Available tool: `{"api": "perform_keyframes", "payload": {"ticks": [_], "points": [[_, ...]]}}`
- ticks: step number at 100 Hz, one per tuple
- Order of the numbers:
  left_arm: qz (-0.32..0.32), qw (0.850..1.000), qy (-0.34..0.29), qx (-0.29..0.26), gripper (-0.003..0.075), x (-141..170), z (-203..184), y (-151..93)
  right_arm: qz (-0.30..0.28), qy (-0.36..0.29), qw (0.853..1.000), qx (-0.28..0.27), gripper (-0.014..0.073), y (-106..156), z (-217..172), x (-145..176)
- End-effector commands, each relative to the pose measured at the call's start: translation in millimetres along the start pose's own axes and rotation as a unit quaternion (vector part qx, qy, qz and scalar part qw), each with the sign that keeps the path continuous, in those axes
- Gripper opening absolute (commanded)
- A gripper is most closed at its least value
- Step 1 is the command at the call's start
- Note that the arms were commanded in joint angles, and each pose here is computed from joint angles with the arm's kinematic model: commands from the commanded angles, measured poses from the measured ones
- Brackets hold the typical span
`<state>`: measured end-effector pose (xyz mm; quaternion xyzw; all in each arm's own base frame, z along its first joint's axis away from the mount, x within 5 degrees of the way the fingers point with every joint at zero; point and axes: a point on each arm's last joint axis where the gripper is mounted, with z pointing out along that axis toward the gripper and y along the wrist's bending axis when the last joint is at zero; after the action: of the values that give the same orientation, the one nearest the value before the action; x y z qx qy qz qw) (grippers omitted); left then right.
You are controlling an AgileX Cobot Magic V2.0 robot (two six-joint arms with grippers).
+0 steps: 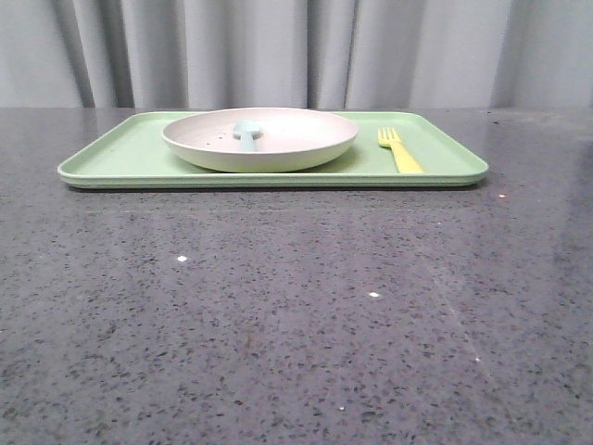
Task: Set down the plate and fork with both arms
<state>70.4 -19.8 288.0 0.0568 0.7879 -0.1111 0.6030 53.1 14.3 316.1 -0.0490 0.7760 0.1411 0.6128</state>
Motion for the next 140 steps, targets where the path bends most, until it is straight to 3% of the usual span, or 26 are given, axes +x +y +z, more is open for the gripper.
{"api": "perform_keyframes", "payload": {"ticks": [1,13,34,89,140], "points": [[0.002,0.996,-0.087,-0.022,-0.0020,-16,-3,3,-0.012,-0.046,0.999,-0.004,-0.0066,2,-2,-14],[0.016,0.991,-0.125,-0.050,-0.0020,-10,-4,9,-0.012,-0.046,0.999,-0.004,-0.0066,2,-2,-14],[0.022,0.986,-0.136,-0.091,-0.0020,10,-3,16,-0.012,-0.046,0.999,-0.004,-0.0066,2,-2,-14],[0.022,0.974,-0.185,-0.127,-0.0020,76,1,26,-0.012,-0.046,0.999,-0.004,-0.0066,2,-2,-14],[0.020,0.974,-0.188,-0.124,-0.0020,78,-2,25,-0.012,-0.046,0.999,-0.004,-0.0066,2,-2,-14]]}}
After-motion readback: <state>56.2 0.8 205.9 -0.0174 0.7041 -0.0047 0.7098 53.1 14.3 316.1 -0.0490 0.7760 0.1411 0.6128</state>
